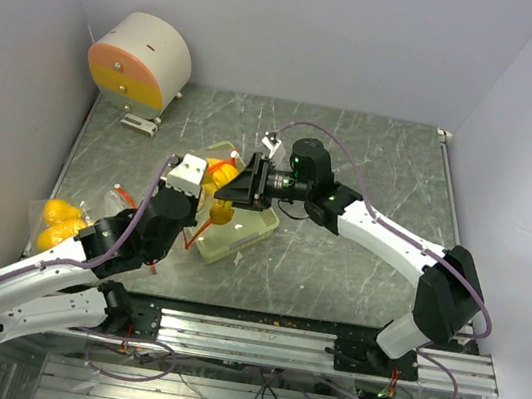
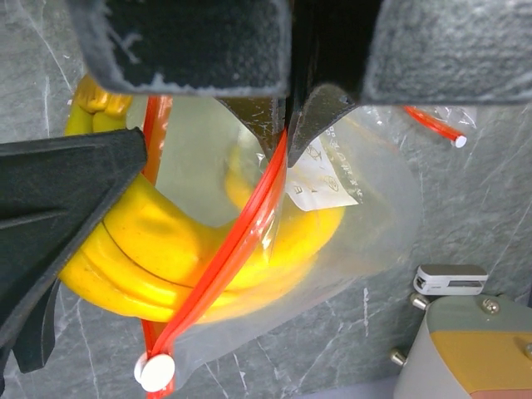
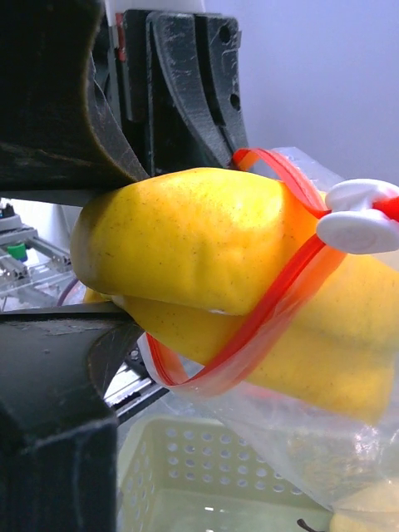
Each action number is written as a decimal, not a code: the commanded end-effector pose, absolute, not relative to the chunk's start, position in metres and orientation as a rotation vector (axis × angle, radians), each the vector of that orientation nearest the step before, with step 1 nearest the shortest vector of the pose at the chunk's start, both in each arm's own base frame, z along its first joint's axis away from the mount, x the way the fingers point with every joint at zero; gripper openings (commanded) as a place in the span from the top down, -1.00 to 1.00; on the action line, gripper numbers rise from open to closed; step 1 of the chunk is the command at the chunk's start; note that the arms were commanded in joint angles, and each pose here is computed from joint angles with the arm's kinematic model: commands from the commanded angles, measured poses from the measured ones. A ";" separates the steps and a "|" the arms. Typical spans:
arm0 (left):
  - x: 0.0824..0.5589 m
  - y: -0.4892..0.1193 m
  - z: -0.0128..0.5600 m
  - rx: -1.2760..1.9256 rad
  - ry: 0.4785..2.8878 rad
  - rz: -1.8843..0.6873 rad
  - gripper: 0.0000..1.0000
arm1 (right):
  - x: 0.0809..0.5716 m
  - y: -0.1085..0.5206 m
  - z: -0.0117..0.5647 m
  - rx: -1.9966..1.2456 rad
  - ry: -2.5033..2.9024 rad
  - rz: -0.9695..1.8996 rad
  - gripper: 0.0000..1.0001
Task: Place the food in the zip-top bag and seal the zipper
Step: Place the fake fruit in the zipper food storage bag, then pick up the fake fruit from the bin, then place the fake fruit in the zipper food storage bag, then pick up the fake fruit from the bin.
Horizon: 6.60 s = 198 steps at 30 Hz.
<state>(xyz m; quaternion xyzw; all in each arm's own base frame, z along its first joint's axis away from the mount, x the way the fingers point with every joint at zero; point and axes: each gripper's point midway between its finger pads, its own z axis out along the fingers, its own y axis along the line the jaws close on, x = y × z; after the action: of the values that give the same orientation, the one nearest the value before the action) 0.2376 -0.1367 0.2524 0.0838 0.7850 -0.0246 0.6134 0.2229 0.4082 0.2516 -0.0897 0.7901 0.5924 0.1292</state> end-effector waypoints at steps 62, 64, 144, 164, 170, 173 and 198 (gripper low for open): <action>0.204 -0.011 0.389 -0.212 1.621 0.194 0.86 | 0.301 0.399 0.225 -0.490 2.107 0.951 -0.65; 0.205 -0.012 0.384 -0.212 1.630 0.203 0.86 | 0.310 0.408 0.195 -0.521 2.158 0.910 -0.63; 0.234 -0.082 0.269 -0.129 1.767 0.112 0.86 | 0.189 0.404 0.227 -1.106 2.014 0.348 0.76; 0.232 -0.085 0.265 -0.131 1.770 0.063 0.87 | 0.187 0.458 0.261 -1.078 1.918 0.593 -0.23; 0.230 -0.081 0.269 -0.141 1.763 0.065 0.86 | 0.200 0.417 0.270 -0.935 1.959 0.610 -0.24; 0.229 -0.078 0.274 -0.148 1.760 0.071 0.86 | 0.204 0.394 0.252 -0.870 2.026 0.613 -0.23; 0.202 -0.021 0.343 -0.224 1.658 0.082 0.86 | 0.406 0.461 0.113 -0.653 2.160 0.663 -0.39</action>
<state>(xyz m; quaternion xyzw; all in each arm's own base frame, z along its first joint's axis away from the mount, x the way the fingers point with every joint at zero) 0.1996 -0.0149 0.3427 -0.1098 0.7341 0.0428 0.6688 0.3890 0.4383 0.1033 -0.2471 0.8692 0.2316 0.3603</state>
